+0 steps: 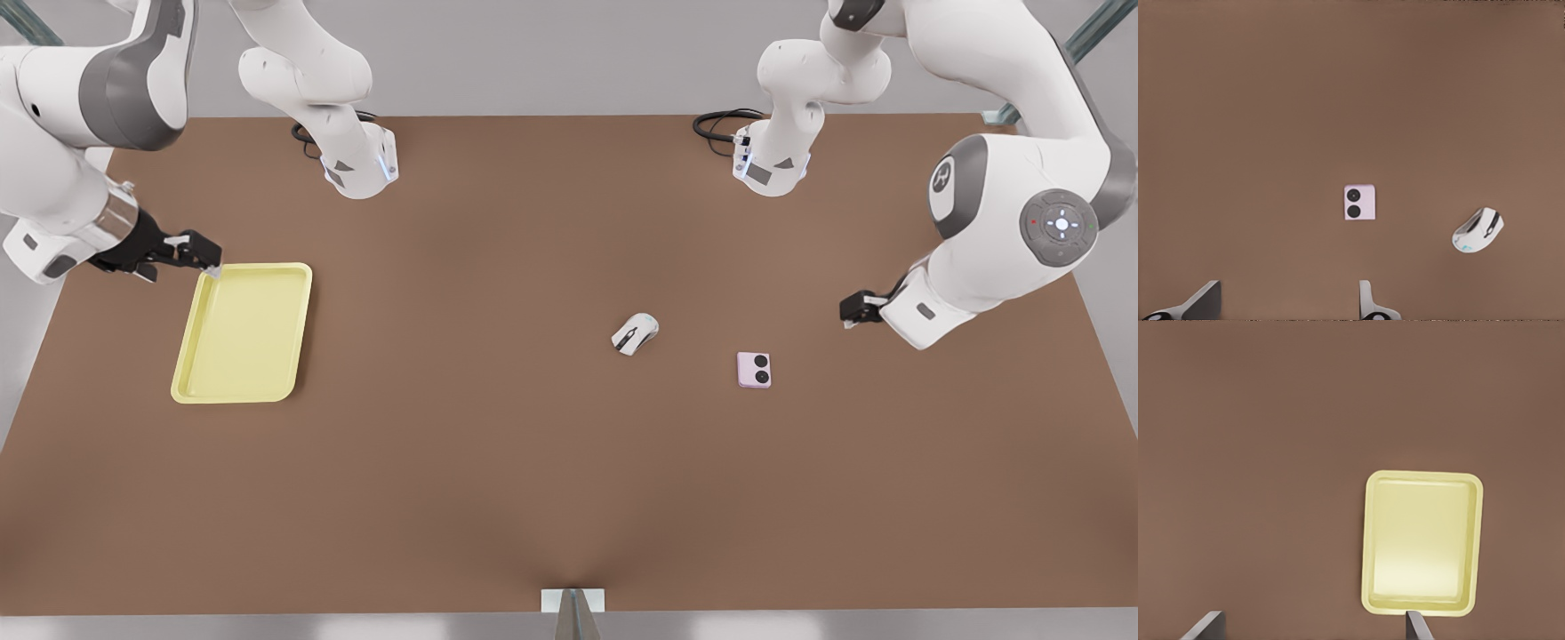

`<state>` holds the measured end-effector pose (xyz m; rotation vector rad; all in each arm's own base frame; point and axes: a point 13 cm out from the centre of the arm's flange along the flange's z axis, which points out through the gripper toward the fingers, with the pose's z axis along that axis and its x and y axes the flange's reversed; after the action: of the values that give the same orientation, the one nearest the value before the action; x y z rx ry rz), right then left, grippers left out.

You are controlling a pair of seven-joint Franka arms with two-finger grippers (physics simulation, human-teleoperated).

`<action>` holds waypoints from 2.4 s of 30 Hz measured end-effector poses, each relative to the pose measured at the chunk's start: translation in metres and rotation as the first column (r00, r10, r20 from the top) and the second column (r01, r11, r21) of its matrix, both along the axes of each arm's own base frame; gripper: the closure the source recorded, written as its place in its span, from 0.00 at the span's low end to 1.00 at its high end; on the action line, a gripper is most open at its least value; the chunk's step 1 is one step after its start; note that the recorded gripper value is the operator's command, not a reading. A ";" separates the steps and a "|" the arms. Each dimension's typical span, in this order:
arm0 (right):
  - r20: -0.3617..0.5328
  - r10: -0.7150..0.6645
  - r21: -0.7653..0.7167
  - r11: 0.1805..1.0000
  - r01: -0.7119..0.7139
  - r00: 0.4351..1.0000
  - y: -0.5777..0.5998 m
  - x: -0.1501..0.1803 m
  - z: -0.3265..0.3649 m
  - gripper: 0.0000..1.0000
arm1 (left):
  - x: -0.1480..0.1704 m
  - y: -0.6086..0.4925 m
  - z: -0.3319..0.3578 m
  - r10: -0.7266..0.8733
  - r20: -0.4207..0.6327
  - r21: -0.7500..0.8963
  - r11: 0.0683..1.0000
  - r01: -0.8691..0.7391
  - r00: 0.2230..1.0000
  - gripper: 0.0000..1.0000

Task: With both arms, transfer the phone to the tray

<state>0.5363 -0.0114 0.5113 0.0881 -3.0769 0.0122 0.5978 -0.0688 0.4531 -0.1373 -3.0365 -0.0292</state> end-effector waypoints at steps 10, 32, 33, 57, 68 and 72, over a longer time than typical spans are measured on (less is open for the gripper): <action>0.015 -0.010 0.002 1.000 0.010 1.000 -0.017 0.010 -0.004 0.00 | -0.030 -0.056 -0.173 -0.063 -0.118 -0.028 0.998 0.060 0.991 0.00; 0.057 -0.061 0.002 0.998 0.061 0.997 -0.057 0.017 0.014 0.00 | -0.051 -0.036 -0.412 0.104 0.032 -0.025 0.994 -0.103 0.994 0.00; 0.059 -0.059 0.003 0.998 0.059 0.997 -0.056 0.018 0.014 0.00 | -0.050 -0.036 -0.414 0.103 0.038 -0.025 0.994 -0.102 0.994 0.00; 0.044 -0.060 0.004 0.998 0.060 0.997 -0.058 0.017 0.014 0.00 | -0.058 -0.036 -0.423 0.083 0.052 -0.025 0.996 -0.082 0.995 0.15; 0.034 -0.049 -0.001 0.999 0.049 0.998 -0.056 0.034 0.001 0.00 | -0.058 -0.036 -0.424 0.080 0.049 -0.025 0.997 -0.079 0.996 0.16; 0.035 -0.046 0.001 0.999 0.046 0.998 -0.054 0.036 0.001 0.00 | -0.058 -0.036 -0.425 0.080 0.049 -0.024 0.997 -0.078 0.996 0.16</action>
<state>0.5719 -0.0655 0.5124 0.0172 -3.1134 0.0108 0.5397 -0.1045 0.0286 -0.0184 -3.0896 0.0079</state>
